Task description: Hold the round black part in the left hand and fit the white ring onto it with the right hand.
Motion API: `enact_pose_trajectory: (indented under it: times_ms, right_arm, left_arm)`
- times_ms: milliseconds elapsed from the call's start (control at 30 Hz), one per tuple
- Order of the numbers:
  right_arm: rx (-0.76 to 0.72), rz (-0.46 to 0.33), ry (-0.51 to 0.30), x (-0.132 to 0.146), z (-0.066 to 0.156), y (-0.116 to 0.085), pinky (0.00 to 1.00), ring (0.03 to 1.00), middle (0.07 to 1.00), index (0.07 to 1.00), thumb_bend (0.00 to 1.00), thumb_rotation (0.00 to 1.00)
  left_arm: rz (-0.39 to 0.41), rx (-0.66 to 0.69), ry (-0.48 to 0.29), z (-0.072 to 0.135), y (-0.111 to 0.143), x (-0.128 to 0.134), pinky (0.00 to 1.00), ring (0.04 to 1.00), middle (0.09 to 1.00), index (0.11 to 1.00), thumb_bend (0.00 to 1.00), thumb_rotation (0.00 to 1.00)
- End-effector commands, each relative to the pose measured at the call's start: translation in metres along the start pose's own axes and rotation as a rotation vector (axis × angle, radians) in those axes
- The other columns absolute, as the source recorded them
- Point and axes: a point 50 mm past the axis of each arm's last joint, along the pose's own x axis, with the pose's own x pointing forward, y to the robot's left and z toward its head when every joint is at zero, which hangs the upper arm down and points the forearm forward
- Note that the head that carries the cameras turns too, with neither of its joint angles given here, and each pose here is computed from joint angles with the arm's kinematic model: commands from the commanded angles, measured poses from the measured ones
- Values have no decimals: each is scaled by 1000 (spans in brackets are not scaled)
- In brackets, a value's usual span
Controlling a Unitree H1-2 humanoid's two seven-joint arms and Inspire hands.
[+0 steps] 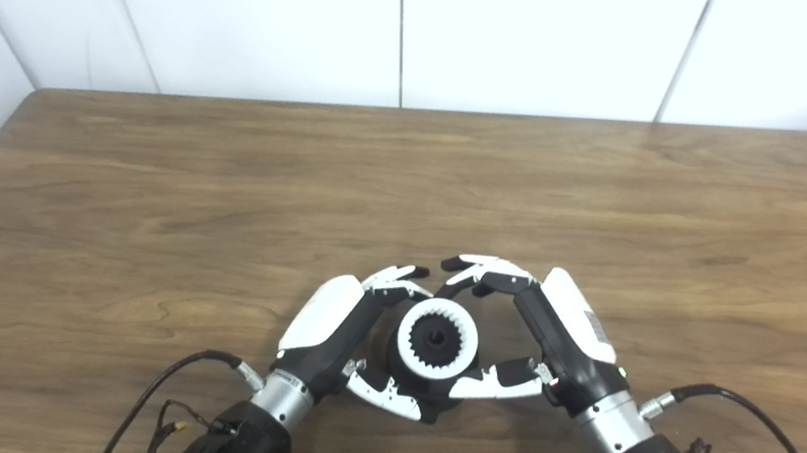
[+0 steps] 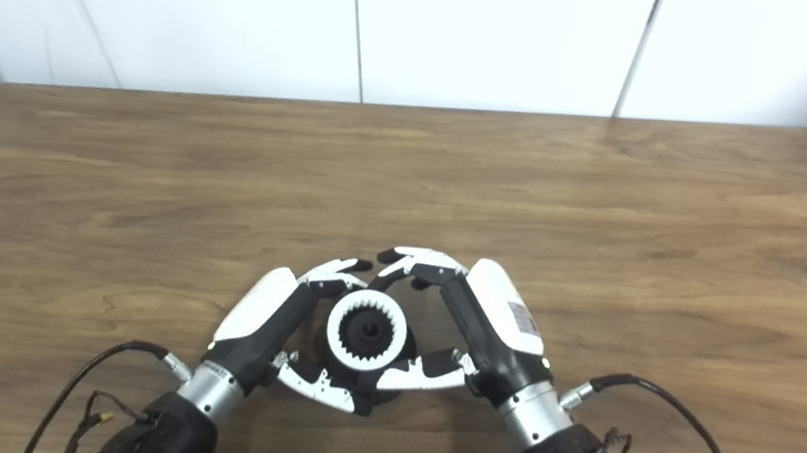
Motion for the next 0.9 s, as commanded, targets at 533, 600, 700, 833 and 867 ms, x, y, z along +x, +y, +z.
enact_pose_trajectory:
  times_ms: [533, 600, 700, 833, 867]
  right_arm:
    - [-19, -19, 6, 14, -7, 9, 719, 819, 783, 482, 518, 144]
    - [-24, -21, 5, 14, -8, 8, 714, 817, 782, 482, 517, 144]
    - [-26, -25, 8, 13, -9, 7, 712, 816, 782, 482, 517, 144]
    - [-34, -33, 12, 13, -10, 4, 714, 815, 780, 483, 517, 145]
    - [-35, -35, 13, 12, -10, 3, 718, 816, 781, 483, 517, 144]
  left_arm:
    - [-4, 5, -30, 10, 5, 3, 817, 934, 908, 578, 929, 189]
    - [-2, 6, -34, 9, 5, 3, 809, 929, 905, 577, 930, 186]
    - [-2, 9, -33, 8, 6, 2, 803, 928, 905, 577, 928, 185]
    - [-4, 10, -32, 8, 8, 1, 791, 926, 905, 576, 925, 188]
    - [-6, 7, -29, 7, 9, 1, 801, 932, 909, 576, 925, 191]
